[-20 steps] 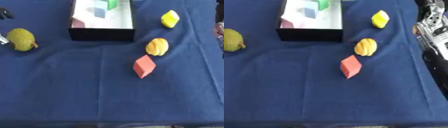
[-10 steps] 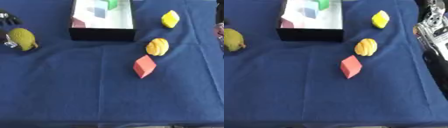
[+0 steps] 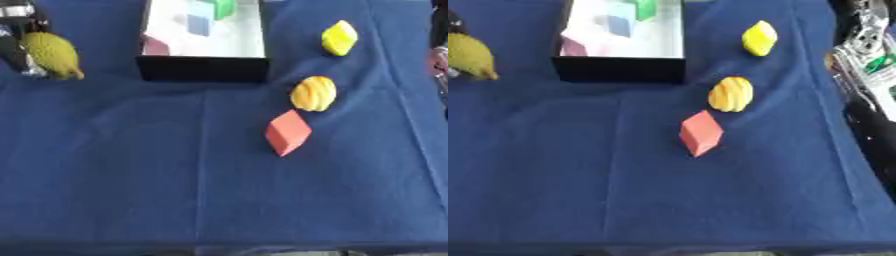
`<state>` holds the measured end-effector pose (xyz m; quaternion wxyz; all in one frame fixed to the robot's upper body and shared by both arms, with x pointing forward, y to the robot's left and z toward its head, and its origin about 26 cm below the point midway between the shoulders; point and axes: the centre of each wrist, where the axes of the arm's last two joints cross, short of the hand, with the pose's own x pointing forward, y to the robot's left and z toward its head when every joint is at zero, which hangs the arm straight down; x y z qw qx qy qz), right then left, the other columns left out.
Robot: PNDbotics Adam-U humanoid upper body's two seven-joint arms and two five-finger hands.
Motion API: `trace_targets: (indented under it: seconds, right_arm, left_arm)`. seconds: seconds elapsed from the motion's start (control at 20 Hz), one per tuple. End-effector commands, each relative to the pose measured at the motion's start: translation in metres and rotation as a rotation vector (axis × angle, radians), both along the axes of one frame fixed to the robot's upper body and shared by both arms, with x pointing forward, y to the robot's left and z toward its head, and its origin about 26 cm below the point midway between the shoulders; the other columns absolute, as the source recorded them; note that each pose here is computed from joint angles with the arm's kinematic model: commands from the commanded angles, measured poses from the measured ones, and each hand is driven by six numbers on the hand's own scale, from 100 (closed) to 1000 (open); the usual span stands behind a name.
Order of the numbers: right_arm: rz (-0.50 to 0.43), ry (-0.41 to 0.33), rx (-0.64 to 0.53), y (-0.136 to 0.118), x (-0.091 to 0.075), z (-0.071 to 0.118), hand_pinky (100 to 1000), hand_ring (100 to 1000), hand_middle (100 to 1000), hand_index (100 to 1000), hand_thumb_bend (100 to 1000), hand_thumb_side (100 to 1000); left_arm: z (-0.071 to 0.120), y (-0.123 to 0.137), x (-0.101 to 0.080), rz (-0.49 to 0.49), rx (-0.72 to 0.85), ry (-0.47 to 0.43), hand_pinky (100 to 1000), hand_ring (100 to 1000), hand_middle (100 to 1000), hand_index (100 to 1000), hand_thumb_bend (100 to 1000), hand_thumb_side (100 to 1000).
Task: Pick up objects on the table and place them in the box.
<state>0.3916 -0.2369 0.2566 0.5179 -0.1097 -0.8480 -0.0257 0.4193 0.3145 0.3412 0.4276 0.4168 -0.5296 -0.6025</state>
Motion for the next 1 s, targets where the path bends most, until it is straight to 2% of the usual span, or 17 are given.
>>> trace_targets:
  seconds: [0.05, 0.2, 0.3, 0.5, 0.6, 0.65, 0.7, 0.75, 0.85, 0.9, 0.95, 1.0]
  right_arm:
    - [-0.01, -0.056, -0.053, -0.003, -0.002, 0.023, 953, 765, 753, 877, 399, 529]
    - [0.013, -0.069, -0.104, 0.005, -0.001, 0.038, 953, 766, 754, 877, 393, 528]
    - [0.033, -0.073, -0.123, 0.011, -0.001, 0.045, 954, 766, 754, 878, 392, 530]
    - [0.064, -0.065, -0.123, 0.02, 0.001, 0.045, 954, 765, 753, 878, 390, 534]
    - [0.069, -0.06, -0.117, 0.021, 0.002, 0.043, 954, 764, 753, 877, 391, 533]
    - [0.071, -0.059, -0.114, 0.022, 0.003, 0.043, 954, 764, 753, 877, 398, 516]
    - [0.075, -0.058, -0.112, 0.023, 0.003, 0.042, 954, 764, 753, 878, 391, 535]
    - [0.078, -0.059, -0.112, 0.023, 0.002, 0.042, 954, 764, 753, 878, 390, 535]
    - [0.077, -0.062, -0.112, 0.023, 0.001, 0.042, 954, 764, 753, 878, 392, 532]
    - [0.074, -0.062, -0.11, 0.022, 0.001, 0.042, 954, 764, 753, 877, 393, 532]
    - [0.071, -0.061, -0.108, 0.022, 0.001, 0.041, 954, 764, 753, 878, 394, 532]
    - [0.068, -0.062, -0.107, 0.021, 0.001, 0.041, 954, 764, 753, 878, 394, 531]
  left_arm:
    - [0.029, -0.048, -0.011, -0.129, 0.016, -0.144, 610, 590, 484, 585, 598, 100]
    - [0.014, -0.097, 0.002, -0.22, 0.065, -0.162, 619, 594, 484, 585, 598, 100]
    - [-0.005, -0.115, 0.021, -0.226, 0.057, -0.142, 626, 597, 488, 590, 585, 100]
    - [-0.047, -0.125, 0.059, -0.129, 0.064, -0.113, 658, 627, 524, 635, 626, 100]
    - [-0.06, -0.126, 0.069, -0.094, 0.058, -0.125, 671, 639, 539, 655, 615, 100]
    - [-0.064, -0.126, 0.072, -0.082, 0.049, -0.128, 700, 681, 587, 704, 619, 100]
    - [-0.068, -0.125, 0.074, -0.075, 0.045, -0.122, 746, 751, 705, 808, 626, 100]
    - [-0.069, -0.124, 0.075, -0.074, 0.039, -0.121, 774, 795, 768, 856, 638, 100]
    - [-0.066, -0.121, 0.075, -0.084, 0.004, -0.137, 788, 812, 780, 881, 606, 100]
    - [-0.064, -0.119, 0.074, -0.087, -0.024, -0.146, 824, 869, 871, 930, 556, 180]
    - [-0.061, -0.118, 0.073, -0.09, -0.055, -0.16, 835, 875, 882, 939, 554, 226]
    - [-0.056, -0.115, 0.071, -0.092, -0.087, -0.186, 833, 869, 875, 940, 537, 224]
